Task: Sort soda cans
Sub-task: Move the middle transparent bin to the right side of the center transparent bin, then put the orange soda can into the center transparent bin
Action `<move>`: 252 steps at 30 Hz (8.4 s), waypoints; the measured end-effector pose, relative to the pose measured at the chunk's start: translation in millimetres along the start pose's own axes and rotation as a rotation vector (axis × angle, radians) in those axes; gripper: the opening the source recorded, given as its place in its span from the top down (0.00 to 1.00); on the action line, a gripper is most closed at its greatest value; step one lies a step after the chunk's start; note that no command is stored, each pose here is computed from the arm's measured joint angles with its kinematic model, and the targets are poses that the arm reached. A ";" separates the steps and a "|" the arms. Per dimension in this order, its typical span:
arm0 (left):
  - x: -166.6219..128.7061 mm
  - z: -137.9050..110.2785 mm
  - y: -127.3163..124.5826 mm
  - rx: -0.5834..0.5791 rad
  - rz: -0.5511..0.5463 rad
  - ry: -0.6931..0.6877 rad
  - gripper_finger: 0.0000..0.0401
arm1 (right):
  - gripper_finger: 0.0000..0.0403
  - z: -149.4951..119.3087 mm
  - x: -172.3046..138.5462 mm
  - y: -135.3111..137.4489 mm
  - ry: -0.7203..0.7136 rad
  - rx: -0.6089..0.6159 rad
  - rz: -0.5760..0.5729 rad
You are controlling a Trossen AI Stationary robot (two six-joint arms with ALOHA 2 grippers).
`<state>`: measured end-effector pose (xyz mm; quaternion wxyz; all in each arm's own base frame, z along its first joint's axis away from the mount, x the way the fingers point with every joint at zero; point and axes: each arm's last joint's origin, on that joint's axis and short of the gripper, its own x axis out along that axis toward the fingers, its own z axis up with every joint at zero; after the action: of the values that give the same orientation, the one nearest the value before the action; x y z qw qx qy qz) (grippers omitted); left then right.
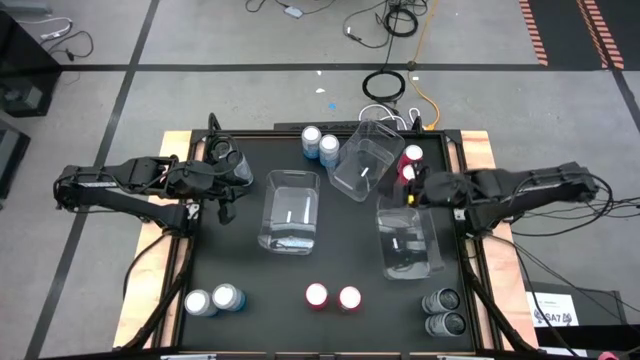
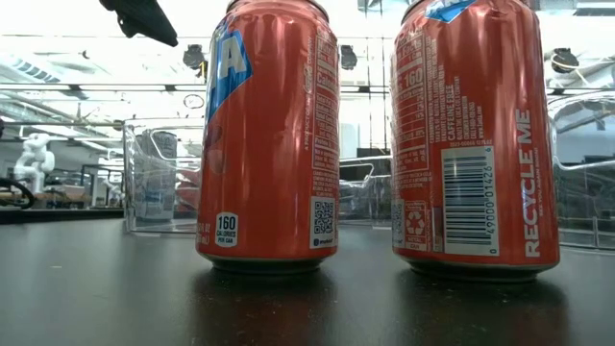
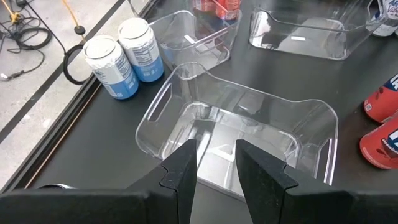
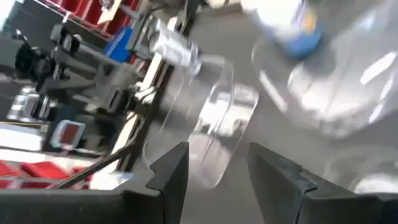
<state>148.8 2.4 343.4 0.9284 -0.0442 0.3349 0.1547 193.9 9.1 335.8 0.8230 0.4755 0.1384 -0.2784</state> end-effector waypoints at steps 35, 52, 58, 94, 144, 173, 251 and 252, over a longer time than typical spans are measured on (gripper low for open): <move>-1.7 -13.4 2.8 0.081 0.000 0.136 0.69 | 0.62 63.7 191.4 9.6 0.561 -0.605 -0.482; -1.6 -13.5 2.8 0.082 0.001 0.136 0.69 | 0.62 47.8 225.2 -4.5 0.672 -0.666 -0.452; -1.7 -14.7 3.1 0.085 0.004 0.148 0.69 | 0.71 42.2 236.0 -11.7 0.705 -0.686 -0.469; -2.2 -17.2 3.8 0.102 0.009 0.175 0.69 | 1.00 -19.7 186.2 67.5 0.733 -0.782 -0.376; -2.2 -17.6 2.3 0.087 -0.042 0.186 0.69 | 1.00 -104.4 151.7 83.4 0.907 -1.241 -0.215; -2.2 -17.2 2.2 0.088 -0.043 0.182 0.69 | 0.94 -87.5 132.2 107.3 0.844 -1.145 -0.204; 0.4 -1.2 1.4 0.023 0.043 0.007 0.69 | 0.38 53.3 2.8 -60.4 0.042 0.006 -0.764; 0.4 -1.2 1.4 0.023 0.043 0.007 0.69 | 0.38 53.1 3.8 -60.6 0.046 0.004 -0.770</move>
<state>147.9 3.6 342.3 0.9242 -0.0267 0.3407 0.1704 159.3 -61.6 318.2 0.6538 0.3966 0.3247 -0.5566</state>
